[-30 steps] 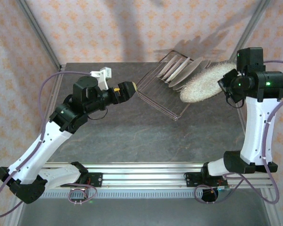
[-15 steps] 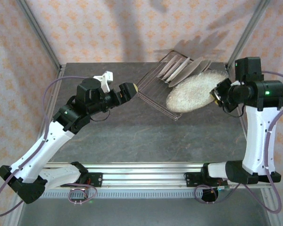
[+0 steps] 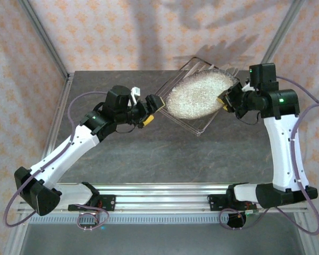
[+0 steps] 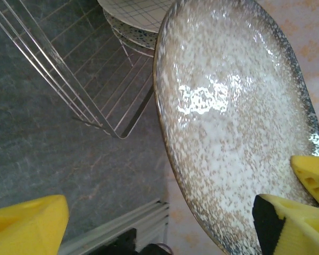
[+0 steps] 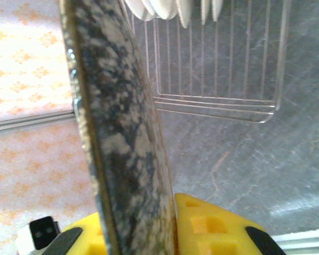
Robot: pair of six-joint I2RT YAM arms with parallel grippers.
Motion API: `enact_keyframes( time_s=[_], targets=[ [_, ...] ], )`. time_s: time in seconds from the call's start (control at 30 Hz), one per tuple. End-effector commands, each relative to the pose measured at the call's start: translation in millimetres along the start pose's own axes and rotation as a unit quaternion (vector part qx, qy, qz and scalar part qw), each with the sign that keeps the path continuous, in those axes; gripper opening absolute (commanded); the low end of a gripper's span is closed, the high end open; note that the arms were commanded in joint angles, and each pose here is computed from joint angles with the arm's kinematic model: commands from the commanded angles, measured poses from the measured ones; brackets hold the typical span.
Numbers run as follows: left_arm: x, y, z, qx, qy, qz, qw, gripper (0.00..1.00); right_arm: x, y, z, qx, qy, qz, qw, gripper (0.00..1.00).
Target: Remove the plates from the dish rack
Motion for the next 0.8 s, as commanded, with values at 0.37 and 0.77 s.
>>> enact_keyframes(
  time_s=[0.37,0.77],
  targets=[
    [-18,-2,28,0.007,0.081,-0.104,0.991,0.69,85,-13,15,0.011,0.07,0.211,0.975,0.0],
    [-18,-11,42,-0.001,0.095,-0.117,0.989,0.49,94,-33,13,0.042,0.06,0.234,0.97,0.0]
  ],
)
Point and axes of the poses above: each hand's point on the last joint's axis, 136 mm out from that joint toward the fingers, its own y axis back along the fingers, its own x axis along the line the jaws close on, z = x × y, the point moved 7 cm from there along y, back along the fingers, and after that the axes turned 5 degrees about y, right-handed, at the moved point
